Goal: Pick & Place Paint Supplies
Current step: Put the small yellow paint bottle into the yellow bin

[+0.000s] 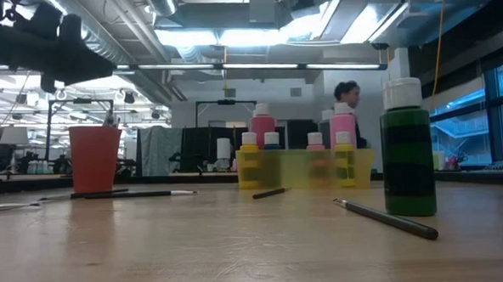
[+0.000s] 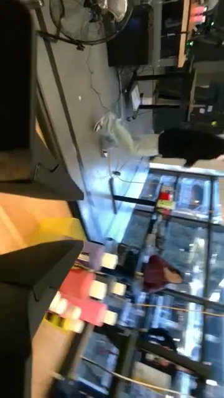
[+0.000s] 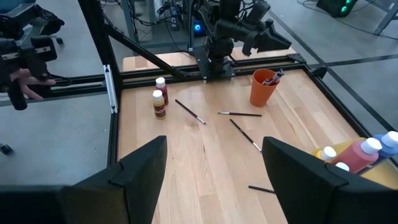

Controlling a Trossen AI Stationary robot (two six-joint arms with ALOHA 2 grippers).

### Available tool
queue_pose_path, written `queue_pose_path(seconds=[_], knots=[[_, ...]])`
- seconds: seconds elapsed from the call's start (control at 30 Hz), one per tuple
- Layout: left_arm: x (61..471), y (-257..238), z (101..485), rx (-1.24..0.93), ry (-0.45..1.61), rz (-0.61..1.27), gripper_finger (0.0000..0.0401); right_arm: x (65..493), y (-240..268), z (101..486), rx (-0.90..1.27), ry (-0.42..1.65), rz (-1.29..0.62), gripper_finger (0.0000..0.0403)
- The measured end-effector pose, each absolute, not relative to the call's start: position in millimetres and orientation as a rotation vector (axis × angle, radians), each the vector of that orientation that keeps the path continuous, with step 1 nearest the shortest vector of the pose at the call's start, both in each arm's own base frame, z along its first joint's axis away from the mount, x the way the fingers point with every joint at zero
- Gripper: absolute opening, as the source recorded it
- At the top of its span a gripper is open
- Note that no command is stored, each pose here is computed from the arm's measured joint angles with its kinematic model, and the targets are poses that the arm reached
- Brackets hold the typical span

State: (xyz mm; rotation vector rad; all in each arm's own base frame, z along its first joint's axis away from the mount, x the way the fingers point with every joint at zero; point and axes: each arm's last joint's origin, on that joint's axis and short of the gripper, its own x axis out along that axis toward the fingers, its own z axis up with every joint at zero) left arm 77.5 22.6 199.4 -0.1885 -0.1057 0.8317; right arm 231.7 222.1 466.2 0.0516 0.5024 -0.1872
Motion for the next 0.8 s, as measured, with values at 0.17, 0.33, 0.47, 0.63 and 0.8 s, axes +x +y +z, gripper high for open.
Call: queue_pose_path(seconds=[0.17, 0.33, 0.47, 0.63, 0.8], knots=[[74.1, 22.4, 221.6, -0.24, -0.326, 0.805, 0.0138, 231.8, 222.1, 466.2, 0.052, 0.502, -0.187, 0.0268], [63.5, 17.9, 257.7, -0.208, -0.519, 0.606, 0.0142, 231.7, 222.1, 466.3, 0.051, 0.5, -0.19, 0.0268], [58.2, 13.3, 289.4, -0.295, -0.585, 0.408, 0.0138, 231.9, 221.5, 466.7, 0.045, 0.487, -0.206, 0.0268], [68.8, 6.3, 326.2, -0.329, -0.51, 0.193, 0.0137, 232.3, 220.3, 467.6, 0.025, 0.459, -0.241, 0.0268], [100.3, -4.5, 357.0, -0.296, -0.341, 0.019, 0.0137, 236.2, 217.0, 468.4, 0.001, 0.452, -0.251, 0.0268]])
